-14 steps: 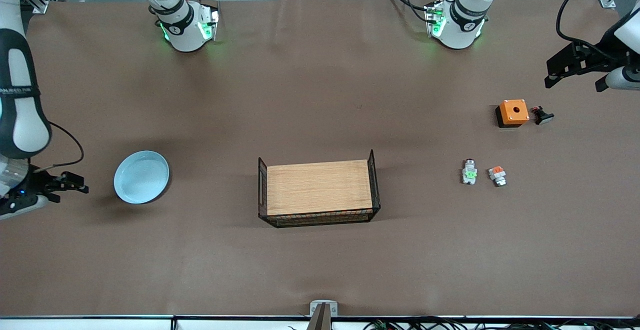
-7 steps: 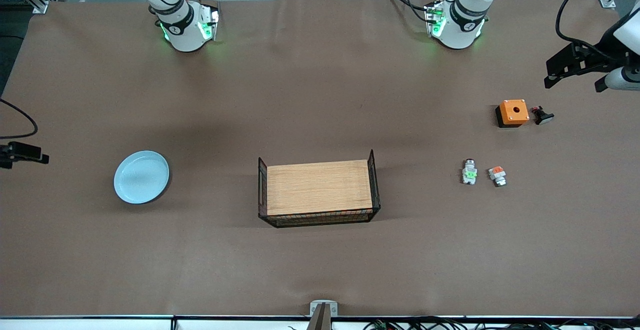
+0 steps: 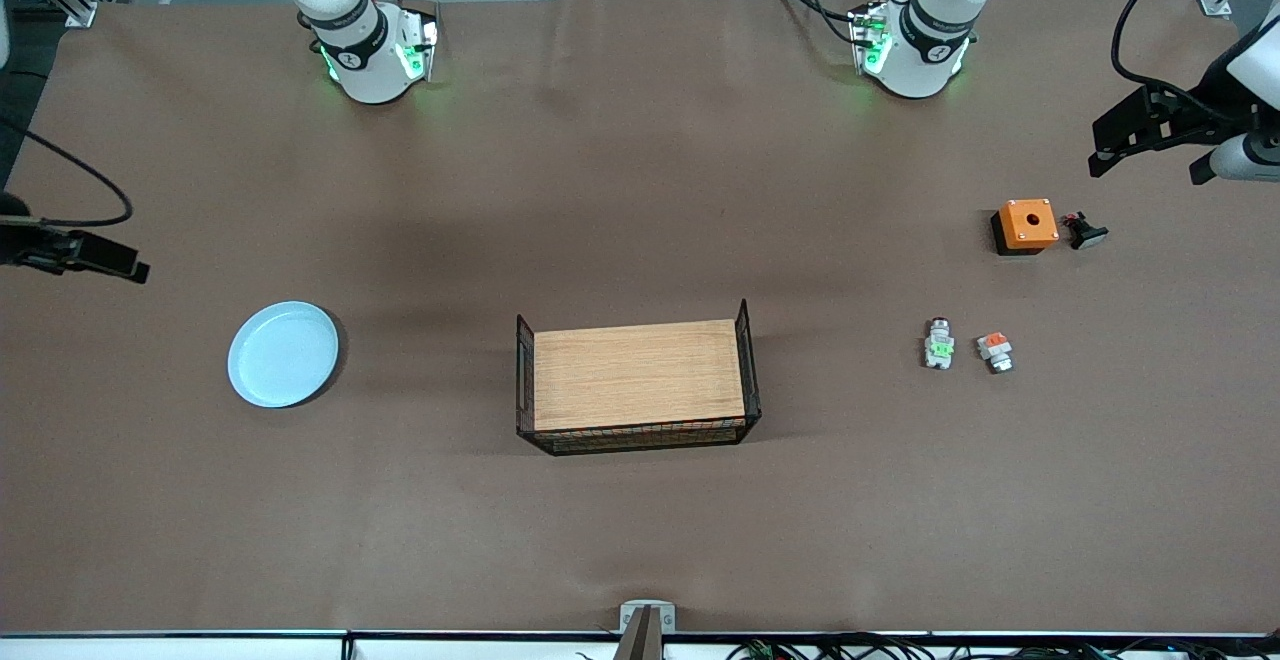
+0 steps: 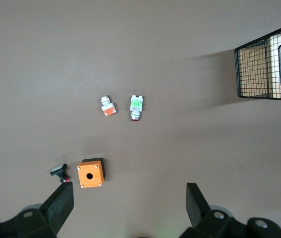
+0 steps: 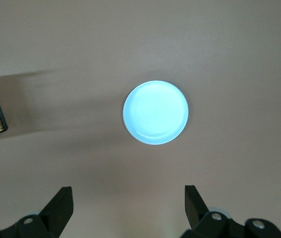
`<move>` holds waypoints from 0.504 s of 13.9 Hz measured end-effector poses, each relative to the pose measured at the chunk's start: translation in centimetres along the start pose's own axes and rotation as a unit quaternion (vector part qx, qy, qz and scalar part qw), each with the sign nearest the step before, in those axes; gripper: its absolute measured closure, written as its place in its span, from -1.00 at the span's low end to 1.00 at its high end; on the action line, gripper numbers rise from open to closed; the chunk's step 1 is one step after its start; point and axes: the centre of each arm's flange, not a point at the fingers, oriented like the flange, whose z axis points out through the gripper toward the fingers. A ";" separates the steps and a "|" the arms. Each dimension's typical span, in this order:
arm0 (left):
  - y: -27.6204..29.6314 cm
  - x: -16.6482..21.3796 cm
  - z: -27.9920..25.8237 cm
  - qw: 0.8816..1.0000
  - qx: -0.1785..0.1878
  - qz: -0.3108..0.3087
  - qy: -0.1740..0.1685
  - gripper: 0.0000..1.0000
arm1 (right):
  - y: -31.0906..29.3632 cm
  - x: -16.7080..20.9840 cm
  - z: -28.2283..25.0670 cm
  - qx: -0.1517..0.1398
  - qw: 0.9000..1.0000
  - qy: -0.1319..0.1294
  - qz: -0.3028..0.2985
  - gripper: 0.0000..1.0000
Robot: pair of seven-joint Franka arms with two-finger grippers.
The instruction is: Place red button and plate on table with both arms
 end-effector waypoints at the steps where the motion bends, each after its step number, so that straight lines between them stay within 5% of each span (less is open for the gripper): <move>1: 0.0 0.0 0.0 1.000 0.000 0.000 0.000 -1.00 | -0.8 -0.6 0.1 -0.003 1.000 -0.001 -0.001 -0.99; 7: 0.0 0.0 0.0 1.000 0.000 0.000 0.000 -1.00 | -2.2 -2.3 1.2 -0.010 1.000 0.019 -0.010 -0.99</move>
